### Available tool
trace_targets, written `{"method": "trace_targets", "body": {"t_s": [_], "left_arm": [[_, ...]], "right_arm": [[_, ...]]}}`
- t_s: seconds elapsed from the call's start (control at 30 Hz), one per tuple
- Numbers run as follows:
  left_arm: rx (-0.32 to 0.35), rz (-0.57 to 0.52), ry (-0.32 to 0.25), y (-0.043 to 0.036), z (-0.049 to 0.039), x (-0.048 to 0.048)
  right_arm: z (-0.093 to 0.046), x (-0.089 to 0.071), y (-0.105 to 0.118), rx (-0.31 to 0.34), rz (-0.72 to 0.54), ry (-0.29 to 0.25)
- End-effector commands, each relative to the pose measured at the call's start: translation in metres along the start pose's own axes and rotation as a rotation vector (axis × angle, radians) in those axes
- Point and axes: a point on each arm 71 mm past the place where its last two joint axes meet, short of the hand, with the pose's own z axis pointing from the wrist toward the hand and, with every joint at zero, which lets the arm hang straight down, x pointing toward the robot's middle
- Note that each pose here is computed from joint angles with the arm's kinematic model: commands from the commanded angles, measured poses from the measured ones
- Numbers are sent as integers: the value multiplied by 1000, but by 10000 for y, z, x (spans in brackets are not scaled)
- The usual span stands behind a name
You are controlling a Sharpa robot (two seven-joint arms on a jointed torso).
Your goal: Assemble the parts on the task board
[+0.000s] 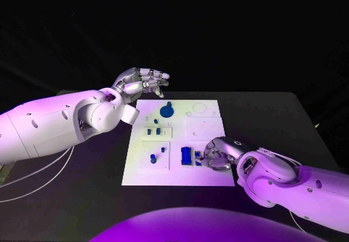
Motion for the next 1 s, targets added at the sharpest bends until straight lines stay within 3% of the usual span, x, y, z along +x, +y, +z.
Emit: {"method": "trace_targets", "body": {"t_s": [0.03,0.43,1.0], "left_arm": [[6,-4,18,-9,-1,17],[5,-3,15,-7,-6,8],[6,-3,16,-8,-5,17]], "right_arm": [[-37,-23,28,-33,3,-23],[-108,-25,-11,-36,14,4],[-46,19,-52,-17,-10,50]]}}
